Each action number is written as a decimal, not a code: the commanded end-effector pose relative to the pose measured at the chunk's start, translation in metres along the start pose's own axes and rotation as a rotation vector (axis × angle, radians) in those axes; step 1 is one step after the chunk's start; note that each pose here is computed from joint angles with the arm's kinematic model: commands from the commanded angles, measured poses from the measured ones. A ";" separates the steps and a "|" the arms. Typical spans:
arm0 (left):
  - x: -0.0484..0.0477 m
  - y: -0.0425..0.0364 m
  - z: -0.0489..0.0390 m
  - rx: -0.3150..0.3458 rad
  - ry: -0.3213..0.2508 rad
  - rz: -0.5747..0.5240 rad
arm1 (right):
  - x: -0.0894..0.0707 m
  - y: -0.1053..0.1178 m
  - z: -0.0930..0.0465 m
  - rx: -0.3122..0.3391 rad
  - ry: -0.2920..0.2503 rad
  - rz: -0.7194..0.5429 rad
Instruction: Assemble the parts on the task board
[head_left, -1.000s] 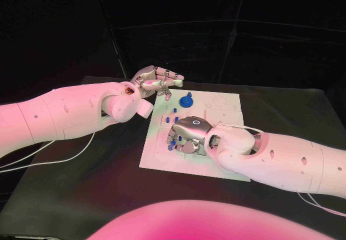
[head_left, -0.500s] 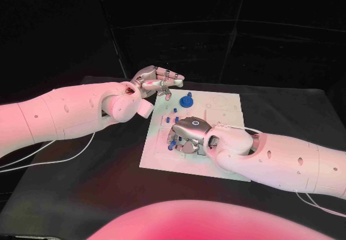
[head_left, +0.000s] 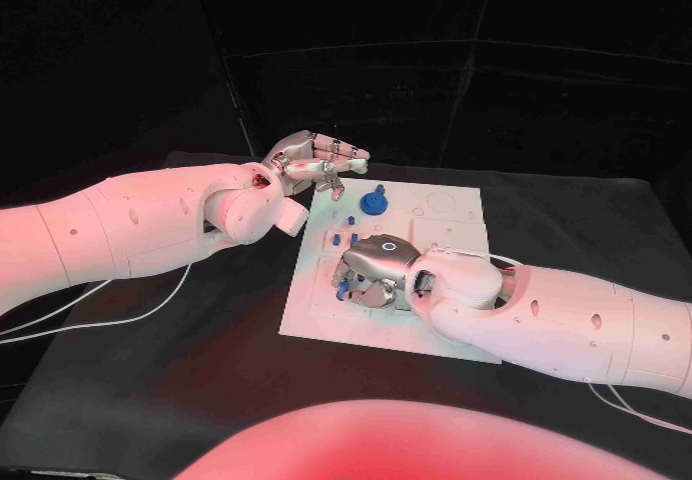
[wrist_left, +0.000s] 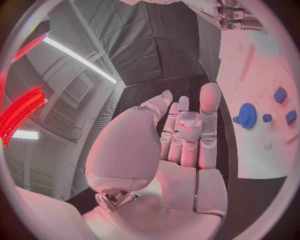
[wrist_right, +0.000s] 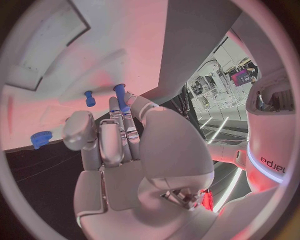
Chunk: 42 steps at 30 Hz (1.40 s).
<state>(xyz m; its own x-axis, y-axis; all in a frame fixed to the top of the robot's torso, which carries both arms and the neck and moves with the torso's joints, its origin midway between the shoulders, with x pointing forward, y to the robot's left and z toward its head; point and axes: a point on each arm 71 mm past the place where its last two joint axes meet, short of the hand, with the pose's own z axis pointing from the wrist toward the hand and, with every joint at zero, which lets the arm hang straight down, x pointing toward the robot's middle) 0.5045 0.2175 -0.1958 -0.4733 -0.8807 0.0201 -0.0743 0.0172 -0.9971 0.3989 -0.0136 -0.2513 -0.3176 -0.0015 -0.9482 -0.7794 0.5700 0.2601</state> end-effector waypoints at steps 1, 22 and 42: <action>0.0010 -0.0019 0.0004 0.007 0.008 -0.006 | 0.003 -0.001 0.000 0.007 0.036 -0.009; 0.0007 -0.0018 0.0006 0.005 0.008 -0.006 | -0.009 0.000 -0.008 -0.031 -0.155 0.048; -0.0077 0.0033 0.0005 -0.005 -0.013 0.003 | -0.047 -0.074 -0.114 0.206 -0.356 0.463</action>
<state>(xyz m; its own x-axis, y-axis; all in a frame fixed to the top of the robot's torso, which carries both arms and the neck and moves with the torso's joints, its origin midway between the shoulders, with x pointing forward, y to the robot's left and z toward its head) 0.5080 0.2249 -0.2004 -0.4559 -0.8900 0.0098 -0.0800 0.0300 -0.9963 0.4096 -0.1471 -0.2073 -0.3203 0.4262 -0.8460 -0.5550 0.6394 0.5322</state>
